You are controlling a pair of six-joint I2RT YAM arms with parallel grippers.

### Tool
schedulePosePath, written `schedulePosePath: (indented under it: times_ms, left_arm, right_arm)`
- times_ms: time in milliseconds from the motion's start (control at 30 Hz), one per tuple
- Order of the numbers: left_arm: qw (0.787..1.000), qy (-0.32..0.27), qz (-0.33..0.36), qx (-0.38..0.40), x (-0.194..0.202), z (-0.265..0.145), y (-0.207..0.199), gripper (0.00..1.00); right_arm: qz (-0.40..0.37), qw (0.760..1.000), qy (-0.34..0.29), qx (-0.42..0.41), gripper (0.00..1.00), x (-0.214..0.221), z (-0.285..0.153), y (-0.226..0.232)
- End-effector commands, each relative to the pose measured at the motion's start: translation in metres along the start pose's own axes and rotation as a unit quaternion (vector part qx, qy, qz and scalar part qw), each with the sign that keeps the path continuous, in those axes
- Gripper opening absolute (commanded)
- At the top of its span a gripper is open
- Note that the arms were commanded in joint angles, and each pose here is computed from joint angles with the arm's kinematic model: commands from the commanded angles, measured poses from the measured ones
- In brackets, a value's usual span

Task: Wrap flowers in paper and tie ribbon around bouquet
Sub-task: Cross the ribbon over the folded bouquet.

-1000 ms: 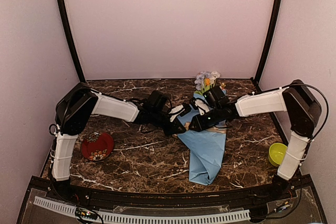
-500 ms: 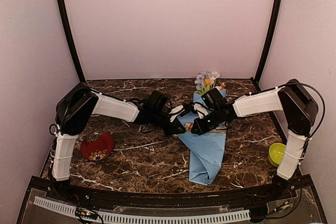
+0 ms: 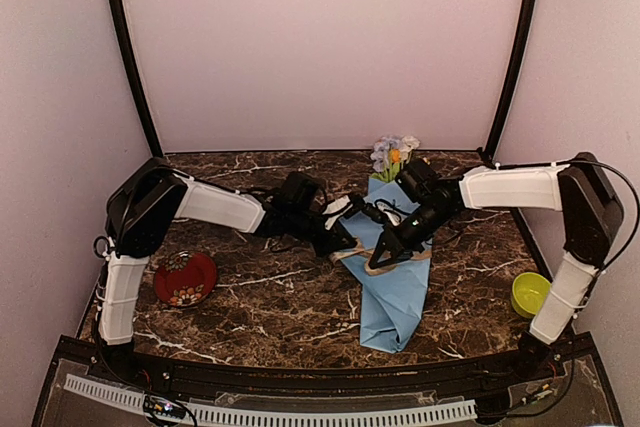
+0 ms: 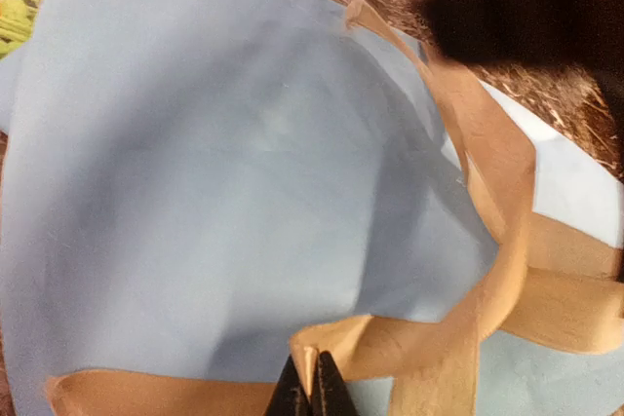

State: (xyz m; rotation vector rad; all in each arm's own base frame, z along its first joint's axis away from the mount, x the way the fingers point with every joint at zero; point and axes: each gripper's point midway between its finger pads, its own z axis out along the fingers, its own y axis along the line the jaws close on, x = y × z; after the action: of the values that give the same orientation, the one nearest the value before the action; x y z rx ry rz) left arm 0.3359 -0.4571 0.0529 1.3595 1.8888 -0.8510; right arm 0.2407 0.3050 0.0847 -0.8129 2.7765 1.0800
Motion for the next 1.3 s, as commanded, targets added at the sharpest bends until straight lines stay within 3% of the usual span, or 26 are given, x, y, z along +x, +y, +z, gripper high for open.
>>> schedulePosePath:
  times_ms: [0, 200, 333, 467, 667, 767, 1000, 1267]
  left_arm:
    - [0.998, 0.043, -0.037, -0.032, 0.030, 0.001, 0.013, 0.00]
    - [0.998, 0.044, -0.037, -0.029, 0.031, 0.001, 0.012, 0.00]
    - [0.998, 0.042, -0.038, -0.022, 0.032, 0.002, 0.009, 0.00]
    - [0.999, 0.037, -0.037, -0.016, 0.029, 0.002, 0.007, 0.00]
    - [0.999, 0.033, -0.037, -0.013, 0.024, 0.002, 0.007, 0.00]
    - [0.999, 0.033, -0.037, -0.010, 0.024, 0.001, 0.006, 0.00]
    - [0.999, 0.028, -0.038, -0.006, 0.020, 0.001, 0.005, 0.00]
    - [0.999, 0.025, -0.035, -0.006, 0.014, 0.000, 0.006, 0.00]
  right_arm:
    - [-0.046, 0.988, 0.012, -0.144, 0.00, 0.021, -0.026, 0.073]
    - [0.022, 0.993, 0.006, -0.117, 0.00, 0.024, -0.041, 0.044]
    - [0.079, 0.996, -0.030, -0.040, 0.06, 0.023, -0.054, 0.001]
    - [0.077, 0.995, -0.046, 0.043, 0.20, 0.019, -0.055, -0.027]
    - [0.056, 0.993, -0.081, 0.070, 0.35, 0.015, -0.048, -0.037]
    - [0.059, 0.992, -0.079, 0.075, 0.42, 0.019, -0.045, -0.036]
    - [0.066, 0.991, -0.062, 0.098, 0.47, 0.031, -0.039, -0.028]
    - [0.042, 0.987, 0.018, 0.152, 0.50, 0.058, -0.022, -0.036]
